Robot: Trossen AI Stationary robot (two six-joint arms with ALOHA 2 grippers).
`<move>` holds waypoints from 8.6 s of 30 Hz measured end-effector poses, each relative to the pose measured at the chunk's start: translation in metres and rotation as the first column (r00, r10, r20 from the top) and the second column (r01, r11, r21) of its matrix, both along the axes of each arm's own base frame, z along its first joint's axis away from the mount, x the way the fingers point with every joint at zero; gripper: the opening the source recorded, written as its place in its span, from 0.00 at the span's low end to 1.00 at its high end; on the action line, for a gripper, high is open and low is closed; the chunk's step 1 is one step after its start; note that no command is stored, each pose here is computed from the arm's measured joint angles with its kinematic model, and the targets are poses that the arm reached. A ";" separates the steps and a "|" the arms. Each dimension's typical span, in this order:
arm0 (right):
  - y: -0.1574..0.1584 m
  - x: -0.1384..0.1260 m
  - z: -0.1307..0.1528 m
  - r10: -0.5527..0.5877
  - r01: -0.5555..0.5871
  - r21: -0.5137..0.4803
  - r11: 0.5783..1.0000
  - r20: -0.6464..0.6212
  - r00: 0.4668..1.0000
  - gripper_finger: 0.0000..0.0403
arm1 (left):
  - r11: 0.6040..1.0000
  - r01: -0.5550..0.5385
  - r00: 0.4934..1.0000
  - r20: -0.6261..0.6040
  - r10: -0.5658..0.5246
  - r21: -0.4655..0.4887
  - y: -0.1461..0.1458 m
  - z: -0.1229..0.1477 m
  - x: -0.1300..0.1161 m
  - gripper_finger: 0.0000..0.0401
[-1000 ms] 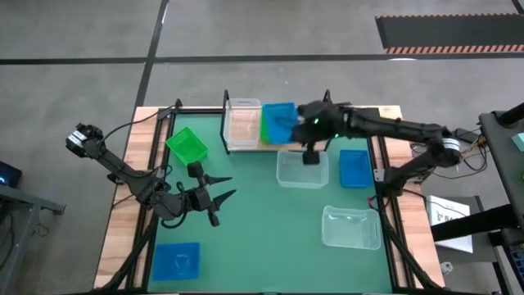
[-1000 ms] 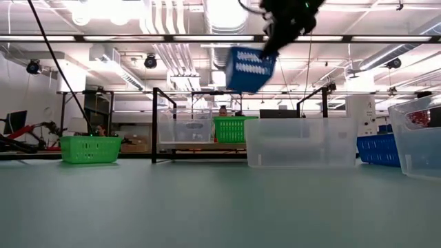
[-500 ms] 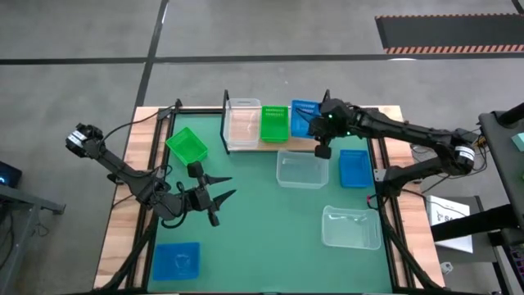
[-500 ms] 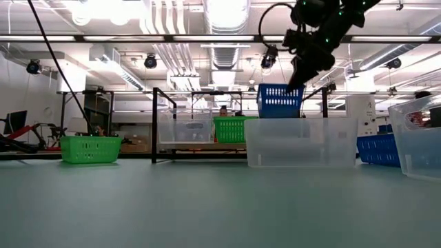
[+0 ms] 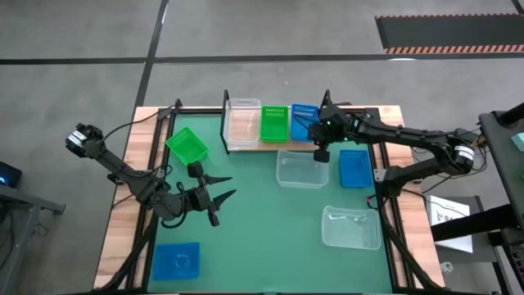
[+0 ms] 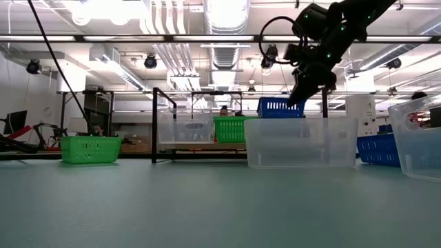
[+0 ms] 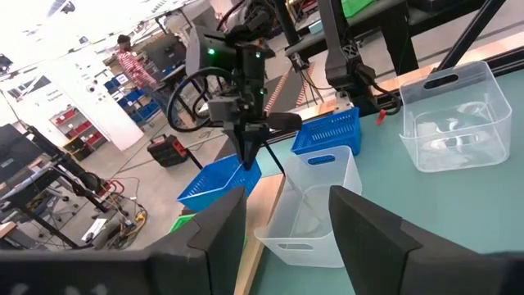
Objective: Stack baskets on shelf by color
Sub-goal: Put the bottom right blue bin on the shelf, then stack the top transparent bin on the transparent bin on the shelf
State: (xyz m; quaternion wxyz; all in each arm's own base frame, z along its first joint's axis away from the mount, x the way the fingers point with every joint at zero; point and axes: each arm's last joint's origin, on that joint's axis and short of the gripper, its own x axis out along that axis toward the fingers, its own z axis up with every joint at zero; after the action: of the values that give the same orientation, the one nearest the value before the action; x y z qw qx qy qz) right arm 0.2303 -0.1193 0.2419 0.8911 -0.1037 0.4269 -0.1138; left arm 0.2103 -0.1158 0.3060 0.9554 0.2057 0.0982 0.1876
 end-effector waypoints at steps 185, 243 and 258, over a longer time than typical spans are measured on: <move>0.158 0.026 -0.026 0.232 -0.204 0.395 0.896 -0.022 0.973 0.06 | 0.889 0.133 0.941 -0.227 -0.253 -0.439 -0.011 -0.062 0.140 0.40; 0.159 0.005 -0.038 0.344 -0.414 0.148 0.898 0.351 0.871 0.06 | 0.921 0.220 0.886 -0.330 -0.327 -0.322 0.026 -0.023 0.122 0.00; 0.162 -0.014 -0.020 0.390 -0.464 0.094 0.881 0.413 0.823 0.06 | 0.985 0.173 0.938 -0.302 -0.171 -0.018 0.126 0.049 0.063 0.00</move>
State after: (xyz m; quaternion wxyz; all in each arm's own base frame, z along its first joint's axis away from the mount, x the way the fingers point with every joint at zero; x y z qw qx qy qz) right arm 0.2168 0.0425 0.2216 0.9651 -0.0870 0.2197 0.1128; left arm 0.2732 0.0102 0.3553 0.9409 0.2442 0.2240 0.0702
